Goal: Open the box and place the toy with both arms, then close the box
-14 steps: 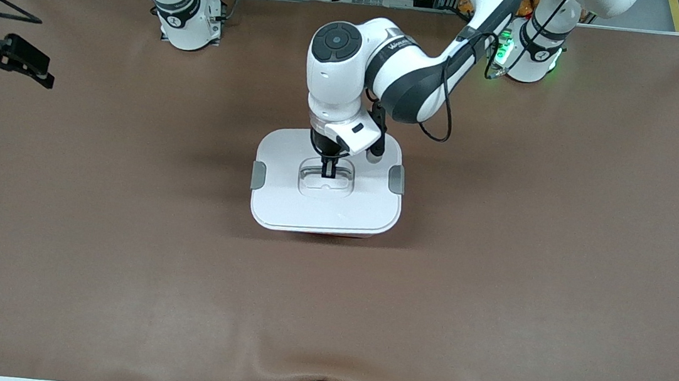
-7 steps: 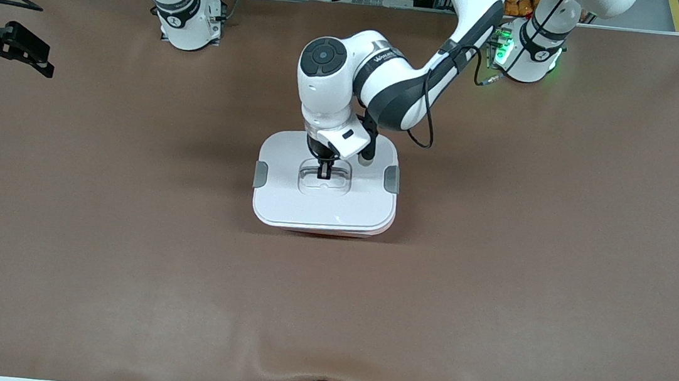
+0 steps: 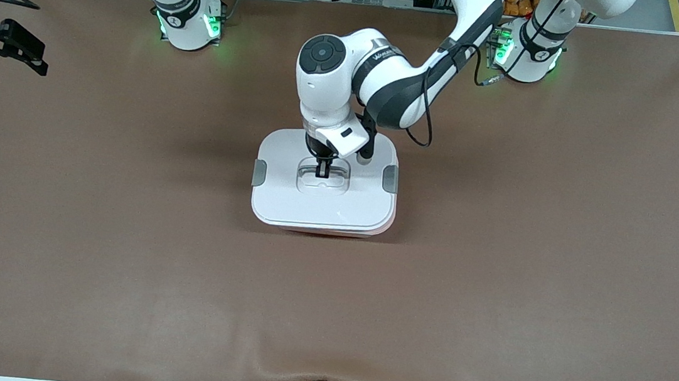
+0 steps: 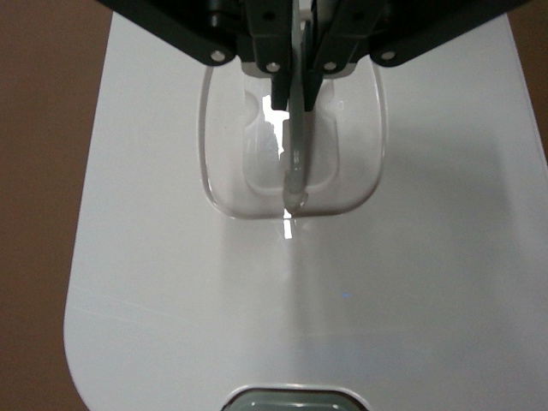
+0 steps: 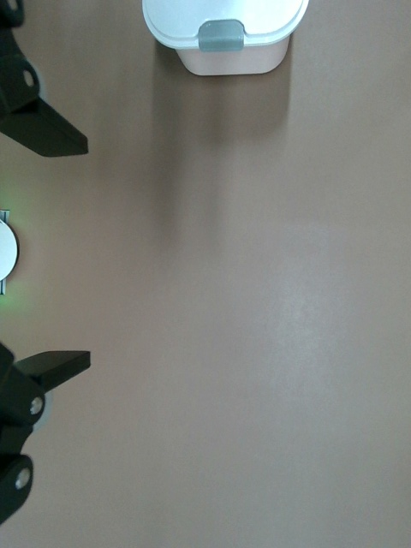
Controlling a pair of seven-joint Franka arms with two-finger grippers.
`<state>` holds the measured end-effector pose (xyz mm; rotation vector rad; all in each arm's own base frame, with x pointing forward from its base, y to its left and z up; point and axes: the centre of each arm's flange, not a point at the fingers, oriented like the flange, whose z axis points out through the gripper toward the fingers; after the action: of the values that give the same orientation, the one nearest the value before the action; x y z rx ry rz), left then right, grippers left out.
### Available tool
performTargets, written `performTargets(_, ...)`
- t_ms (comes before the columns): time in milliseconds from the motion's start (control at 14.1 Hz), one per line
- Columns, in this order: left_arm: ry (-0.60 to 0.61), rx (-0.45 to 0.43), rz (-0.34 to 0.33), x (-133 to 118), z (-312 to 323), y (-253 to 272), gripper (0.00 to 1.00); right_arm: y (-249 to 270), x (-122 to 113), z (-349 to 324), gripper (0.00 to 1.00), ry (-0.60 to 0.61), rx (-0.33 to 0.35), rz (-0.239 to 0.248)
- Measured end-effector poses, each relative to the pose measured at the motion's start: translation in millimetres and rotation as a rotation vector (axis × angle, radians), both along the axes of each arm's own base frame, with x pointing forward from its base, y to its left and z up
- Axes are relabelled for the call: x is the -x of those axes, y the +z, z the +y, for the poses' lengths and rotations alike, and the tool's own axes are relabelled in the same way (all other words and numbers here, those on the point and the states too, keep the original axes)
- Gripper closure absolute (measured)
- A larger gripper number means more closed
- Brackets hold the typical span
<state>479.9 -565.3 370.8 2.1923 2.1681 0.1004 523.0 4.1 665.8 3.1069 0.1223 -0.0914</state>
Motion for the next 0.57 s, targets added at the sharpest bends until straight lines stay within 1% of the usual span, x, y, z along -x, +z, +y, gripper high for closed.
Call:
performTargets(142, -0.017, 0.002, -0.003, -0.3, -0.5, 2.5, 0.93, -0.3, -0.4, -1.7, 0.0, 0.001, 0.01, -0.002)
performTargets(568, -0.035, -0.004, 0.001, -0.1, 0.0, 2.3, 0.93, -0.3, -1.9, -2.4, 0.0, 0.002, 0.01, -0.014)
